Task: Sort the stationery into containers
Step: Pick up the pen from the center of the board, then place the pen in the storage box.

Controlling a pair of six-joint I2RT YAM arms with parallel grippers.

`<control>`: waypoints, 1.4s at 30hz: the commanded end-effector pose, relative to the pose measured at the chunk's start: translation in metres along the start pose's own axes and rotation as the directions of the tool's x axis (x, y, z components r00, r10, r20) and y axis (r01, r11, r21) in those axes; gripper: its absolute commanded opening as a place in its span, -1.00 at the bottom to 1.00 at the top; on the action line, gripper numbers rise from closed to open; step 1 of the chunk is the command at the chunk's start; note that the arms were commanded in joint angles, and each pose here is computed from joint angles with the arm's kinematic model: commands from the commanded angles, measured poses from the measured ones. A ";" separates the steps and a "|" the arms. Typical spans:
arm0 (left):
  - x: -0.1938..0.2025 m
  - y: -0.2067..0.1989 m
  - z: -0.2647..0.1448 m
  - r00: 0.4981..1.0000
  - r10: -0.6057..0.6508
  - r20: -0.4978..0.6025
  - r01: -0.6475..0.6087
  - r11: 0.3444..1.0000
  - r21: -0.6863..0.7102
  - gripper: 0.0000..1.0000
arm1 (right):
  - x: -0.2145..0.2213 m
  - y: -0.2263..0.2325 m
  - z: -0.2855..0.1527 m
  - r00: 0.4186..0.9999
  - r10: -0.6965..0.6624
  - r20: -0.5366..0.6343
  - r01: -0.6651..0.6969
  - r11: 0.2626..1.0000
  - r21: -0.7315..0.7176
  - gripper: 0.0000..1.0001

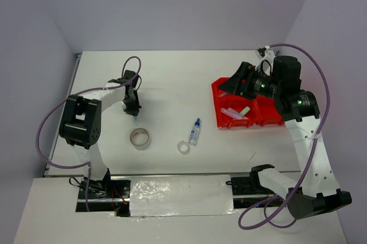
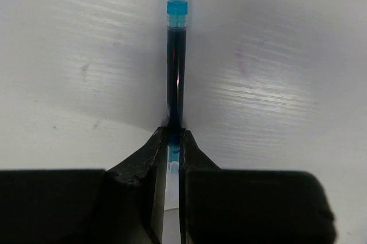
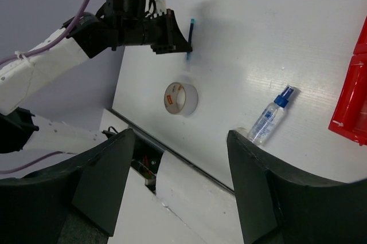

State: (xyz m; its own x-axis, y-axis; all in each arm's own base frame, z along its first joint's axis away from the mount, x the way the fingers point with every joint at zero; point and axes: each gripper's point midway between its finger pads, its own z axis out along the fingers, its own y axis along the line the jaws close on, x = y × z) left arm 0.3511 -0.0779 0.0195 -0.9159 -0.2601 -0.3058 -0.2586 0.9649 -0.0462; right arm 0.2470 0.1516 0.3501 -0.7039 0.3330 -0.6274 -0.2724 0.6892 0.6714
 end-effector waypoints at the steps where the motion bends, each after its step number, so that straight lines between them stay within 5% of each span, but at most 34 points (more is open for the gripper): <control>1: -0.030 -0.039 -0.033 0.992 0.013 0.123 -0.039 0.978 0.205 -1.00 | 0.002 0.009 -0.007 0.999 -0.034 0.002 0.034 0.999 -0.039 0.47; 5: -0.063 -0.079 -0.101 0.956 -0.006 0.294 -0.122 0.902 0.414 -1.00 | 0.006 0.007 -0.001 1.000 -0.022 0.015 0.022 0.998 -0.067 0.59; 7: -0.072 -0.099 -0.139 0.927 -0.018 0.374 -0.179 0.856 0.485 -1.00 | 0.004 0.007 0.001 0.999 0.034 0.039 -0.031 0.997 -0.069 0.97; 9: -0.066 -0.123 -0.175 0.915 -0.020 0.404 -0.240 0.777 0.582 -1.00 | 0.003 0.009 0.004 0.996 0.060 0.063 -0.054 0.994 -0.092 0.98; 12: -0.034 -0.176 -0.237 0.901 -0.008 0.435 -0.365 0.529 0.766 -1.00 | -0.004 0.021 0.007 0.987 0.104 0.125 -0.086 0.987 -0.137 0.97; 15: 0.021 -0.231 -0.325 0.867 0.003 0.498 -0.493 0.147 0.858 -1.00 | -0.013 0.043 0.006 0.972 0.154 0.179 -0.113 0.969 -0.221 0.96; 19: 0.072 -0.247 -0.391 0.867 0.017 0.498 -0.491 -0.146 0.859 -1.00 | -0.013 0.068 0.015 0.976 0.125 0.176 -0.073 0.959 -0.275 0.91; 21: 0.089 -0.248 -0.406 0.869 0.040 0.492 -0.474 -0.217 0.854 -1.00 | -0.007 0.078 0.019 0.979 0.112 0.170 -0.057 0.953 -0.298 0.85; 28: 0.099 -0.243 -0.421 0.879 0.039 0.475 -0.452 -0.247 0.857 -1.00 | -0.001 0.081 0.024 0.979 0.076 0.188 -0.022 0.962 -0.272 0.49; 31: 0.099 -0.242 -0.421 0.884 0.038 0.465 -0.445 -0.233 0.865 -1.00 | 0.005 0.084 0.027 0.982 0.071 0.173 -0.017 0.956 -0.294 0.06; 35: 0.094 -0.245 -0.409 0.895 0.051 0.443 -0.430 -0.165 0.888 -1.00 | 0.011 0.095 0.025 0.984 0.064 0.165 -0.003 0.938 -0.346 -0.88; 37: 0.089 -0.249 -0.400 0.909 0.064 0.413 -0.404 -0.110 0.908 -0.97 | 0.012 0.099 0.023 0.984 0.058 0.171 0.010 0.928 -0.372 -1.00; 40: 0.083 -0.257 -0.385 0.928 0.105 0.358 -0.360 0.000 0.933 -0.07 | 0.004 0.086 0.024 0.973 0.060 0.225 0.010 0.955 -0.297 -1.00; 41: 0.077 -0.259 -0.379 0.935 0.097 0.342 -0.348 0.049 0.936 0.77 | 0.000 0.078 0.025 0.968 0.056 0.247 0.009 0.967 -0.253 -1.00; 42: 0.074 -0.259 -0.372 0.933 0.101 0.346 -0.355 0.088 0.931 0.99 | -0.005 0.069 0.027 0.961 0.060 0.270 -0.005 0.980 -0.201 -1.00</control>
State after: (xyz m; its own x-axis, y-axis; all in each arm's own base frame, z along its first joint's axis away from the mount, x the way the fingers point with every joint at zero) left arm 0.2225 -0.3608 0.3629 -0.7784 -0.1249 -0.6153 0.6045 0.1157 -0.7882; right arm 0.2387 0.2298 0.3749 -0.6088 0.4780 -0.6331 -0.4141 0.4893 0.7676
